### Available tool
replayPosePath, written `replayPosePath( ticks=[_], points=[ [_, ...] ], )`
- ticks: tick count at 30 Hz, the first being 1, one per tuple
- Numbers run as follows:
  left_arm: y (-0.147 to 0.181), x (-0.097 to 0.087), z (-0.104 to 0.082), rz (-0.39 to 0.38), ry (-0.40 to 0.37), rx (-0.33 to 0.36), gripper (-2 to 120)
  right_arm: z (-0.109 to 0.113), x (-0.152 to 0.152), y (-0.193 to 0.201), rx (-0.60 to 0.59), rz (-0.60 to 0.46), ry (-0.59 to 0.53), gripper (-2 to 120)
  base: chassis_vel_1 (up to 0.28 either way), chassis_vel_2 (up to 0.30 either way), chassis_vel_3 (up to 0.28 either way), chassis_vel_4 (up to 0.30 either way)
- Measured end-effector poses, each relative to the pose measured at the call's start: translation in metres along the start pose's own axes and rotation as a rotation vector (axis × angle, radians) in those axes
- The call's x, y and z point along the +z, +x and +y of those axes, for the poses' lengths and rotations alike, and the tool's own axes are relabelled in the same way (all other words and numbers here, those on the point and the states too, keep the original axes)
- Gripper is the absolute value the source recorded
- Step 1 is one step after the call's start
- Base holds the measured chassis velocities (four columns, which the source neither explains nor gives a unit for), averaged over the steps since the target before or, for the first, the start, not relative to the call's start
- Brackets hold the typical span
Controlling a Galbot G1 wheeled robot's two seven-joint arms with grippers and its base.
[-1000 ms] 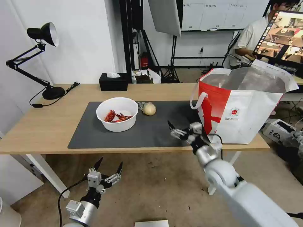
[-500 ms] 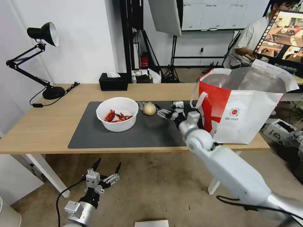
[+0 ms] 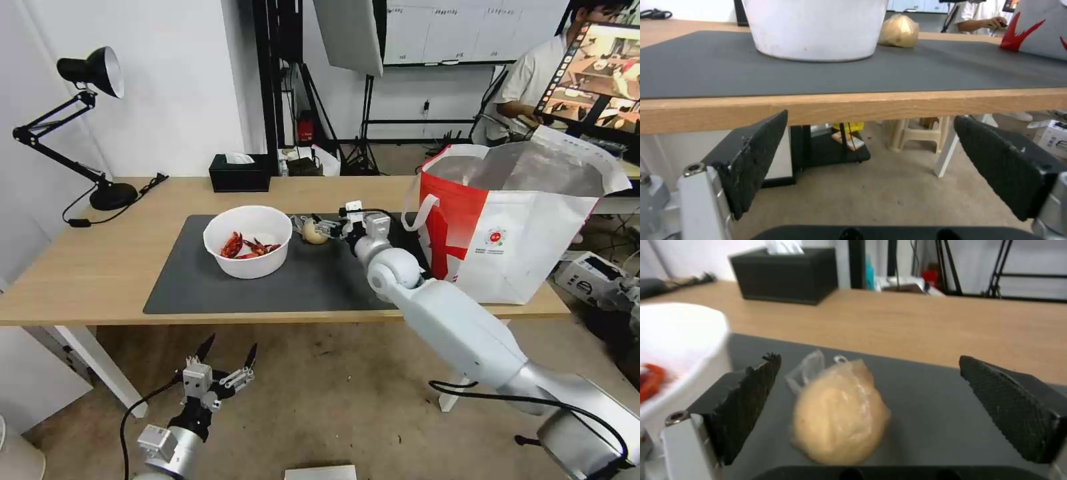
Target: Pick up the trash from the table and place it into the takeout bag.
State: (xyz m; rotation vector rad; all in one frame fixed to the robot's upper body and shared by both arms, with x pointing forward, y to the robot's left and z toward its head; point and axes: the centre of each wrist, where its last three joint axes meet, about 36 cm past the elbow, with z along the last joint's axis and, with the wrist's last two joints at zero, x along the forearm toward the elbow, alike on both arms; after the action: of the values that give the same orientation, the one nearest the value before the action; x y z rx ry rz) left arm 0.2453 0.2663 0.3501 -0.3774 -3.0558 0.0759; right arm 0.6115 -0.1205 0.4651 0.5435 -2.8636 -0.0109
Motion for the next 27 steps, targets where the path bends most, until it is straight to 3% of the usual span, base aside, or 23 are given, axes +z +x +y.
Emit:
replayPosePath(
  ticks=[12,27],
  points=[
    [0.002,0.006,-0.002,0.015,0.005,-0.002,100,-0.007,0.0,-0.034,-0.004,0.078,0.047,100,0.0,0.0,0.0,0.0],
    [0.002,0.005,0.0,0.014,0.0,-0.003,100,-0.007,0.002,-0.056,-0.079,0.134,0.189,100,0.0,0.0,0.0,0.0]
  ],
)
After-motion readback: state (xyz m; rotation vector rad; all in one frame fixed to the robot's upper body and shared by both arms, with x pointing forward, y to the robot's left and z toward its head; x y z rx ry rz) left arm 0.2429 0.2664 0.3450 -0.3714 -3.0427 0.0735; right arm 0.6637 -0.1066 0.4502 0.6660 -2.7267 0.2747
